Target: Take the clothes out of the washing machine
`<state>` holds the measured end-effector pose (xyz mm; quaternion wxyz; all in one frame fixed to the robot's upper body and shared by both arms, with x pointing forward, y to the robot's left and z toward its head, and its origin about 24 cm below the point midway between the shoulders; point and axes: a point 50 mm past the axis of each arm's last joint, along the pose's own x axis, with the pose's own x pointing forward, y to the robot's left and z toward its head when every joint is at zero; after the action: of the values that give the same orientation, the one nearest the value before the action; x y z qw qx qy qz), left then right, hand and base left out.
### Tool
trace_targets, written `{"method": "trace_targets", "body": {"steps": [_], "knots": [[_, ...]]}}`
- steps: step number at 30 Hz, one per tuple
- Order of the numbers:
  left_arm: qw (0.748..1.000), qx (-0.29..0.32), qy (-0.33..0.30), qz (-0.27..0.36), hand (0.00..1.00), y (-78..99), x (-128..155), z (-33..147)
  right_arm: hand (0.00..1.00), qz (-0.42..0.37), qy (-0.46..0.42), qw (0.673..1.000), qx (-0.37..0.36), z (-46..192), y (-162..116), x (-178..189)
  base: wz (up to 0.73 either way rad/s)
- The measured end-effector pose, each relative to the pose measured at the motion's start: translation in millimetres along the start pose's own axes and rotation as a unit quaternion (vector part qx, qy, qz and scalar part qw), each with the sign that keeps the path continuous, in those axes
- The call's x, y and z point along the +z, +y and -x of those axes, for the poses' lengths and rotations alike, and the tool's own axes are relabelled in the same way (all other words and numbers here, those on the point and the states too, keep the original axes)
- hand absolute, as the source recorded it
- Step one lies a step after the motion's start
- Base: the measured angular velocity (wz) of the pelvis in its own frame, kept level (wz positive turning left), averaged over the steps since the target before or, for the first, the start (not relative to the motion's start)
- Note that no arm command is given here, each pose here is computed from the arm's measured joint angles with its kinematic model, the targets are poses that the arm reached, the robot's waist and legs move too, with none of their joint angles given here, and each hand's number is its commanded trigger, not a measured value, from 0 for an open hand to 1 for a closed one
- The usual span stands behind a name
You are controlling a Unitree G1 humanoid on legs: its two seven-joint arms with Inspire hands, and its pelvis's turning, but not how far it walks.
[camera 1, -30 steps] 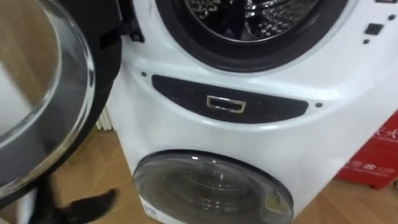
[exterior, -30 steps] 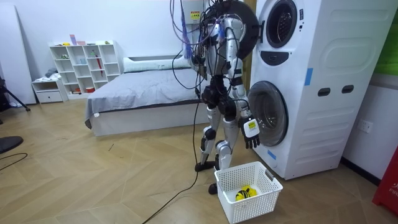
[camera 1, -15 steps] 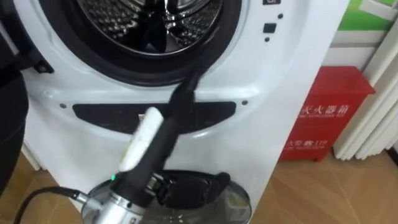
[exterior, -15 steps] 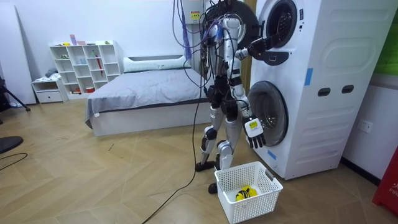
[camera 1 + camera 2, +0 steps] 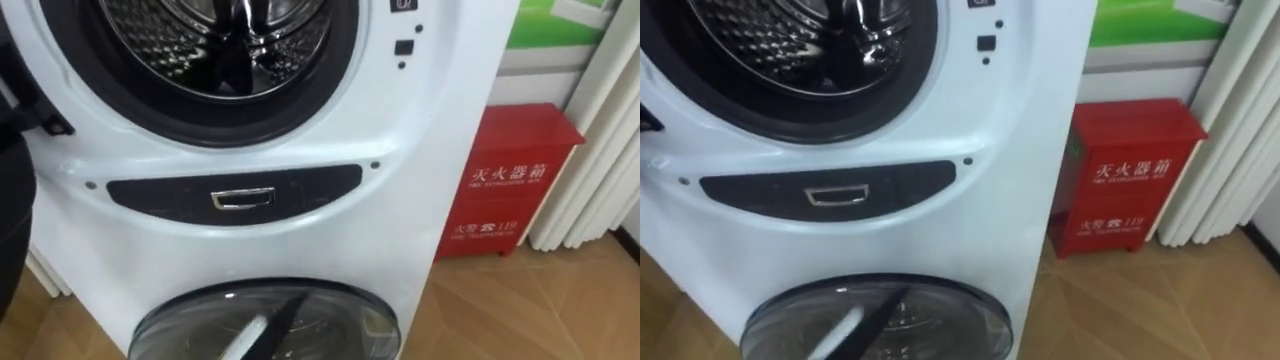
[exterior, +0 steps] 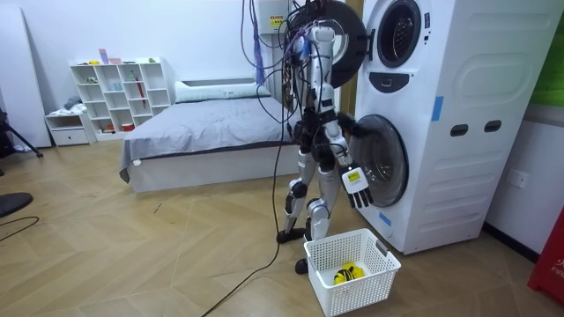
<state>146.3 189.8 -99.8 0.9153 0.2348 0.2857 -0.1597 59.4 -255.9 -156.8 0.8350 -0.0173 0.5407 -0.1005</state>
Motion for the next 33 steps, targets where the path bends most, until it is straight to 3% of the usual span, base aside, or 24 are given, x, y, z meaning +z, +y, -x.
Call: {"method": "trace_targets", "body": {"steps": [2,6,12,14,18,21,22,24,26,29,33], "knots": [[0.990,0.042,0.122,0.051,0.00,7.6,-53.5,15.2,0.00,-0.009,0.000,1.000,-0.006,1.0,-3.0,-1.7,-0.12],[0.950,0.138,0.238,0.150,0.00,20.5,-108.2,54.3,0.00,-0.048,-0.003,0.998,-0.032,5.0,-15.5,-7.3,-0.13],[0.897,0.221,0.324,0.204,0.00,21.6,-140.3,84.9,0.00,-0.065,0.013,0.997,-0.049,7.5,-23.8,-15.8,0.05],[0.876,0.271,0.332,0.222,0.00,32.6,-144.3,90.9,0.00,-0.076,0.021,0.995,-0.059,10.8,-28.6,-23.6,0.05],[0.829,0.379,0.319,0.258,0.00,64.8,-143.7,96.5,0.00,-0.071,0.027,0.994,-0.084,15.4,-41.4,-28.8,0.00],[0.770,0.512,0.250,0.287,0.00,117.8,-127.4,101.5,0.00,-0.091,0.030,0.988,-0.118,21.3,-52.3,-36.7,0.00],[0.765,0.530,0.236,0.280,0.00,127.9,-122.3,102.3,0.00,-0.090,0.031,0.988,-0.122,22.0,-53.3,-37.7,0.00],[0.749,0.594,0.158,0.248,0.00,169.4,-92.5,102.6,0.00,-0.088,0.031,0.987,-0.131,25.0,-56.4,-41.2,0.00],[0.729,0.636,0.106,0.230,0.00,193.2,-70.9,107.1,0.00,-0.087,0.026,0.987,-0.135,24.8,-57.5,-38.8,0.02],[0.713,0.667,0.070,0.202,0.00,208.0,-51.4,112.3,0.00,-0.084,0.033,0.987,-0.132,27.0,-54.3,-45.4,0.12],[0.670,0.711,0.056,0.205,0.00,220.4,-38.8,123.9,0.00,-0.069,0.047,0.988,-0.130,29.7,-52.9,-52.2,0.22]]}}
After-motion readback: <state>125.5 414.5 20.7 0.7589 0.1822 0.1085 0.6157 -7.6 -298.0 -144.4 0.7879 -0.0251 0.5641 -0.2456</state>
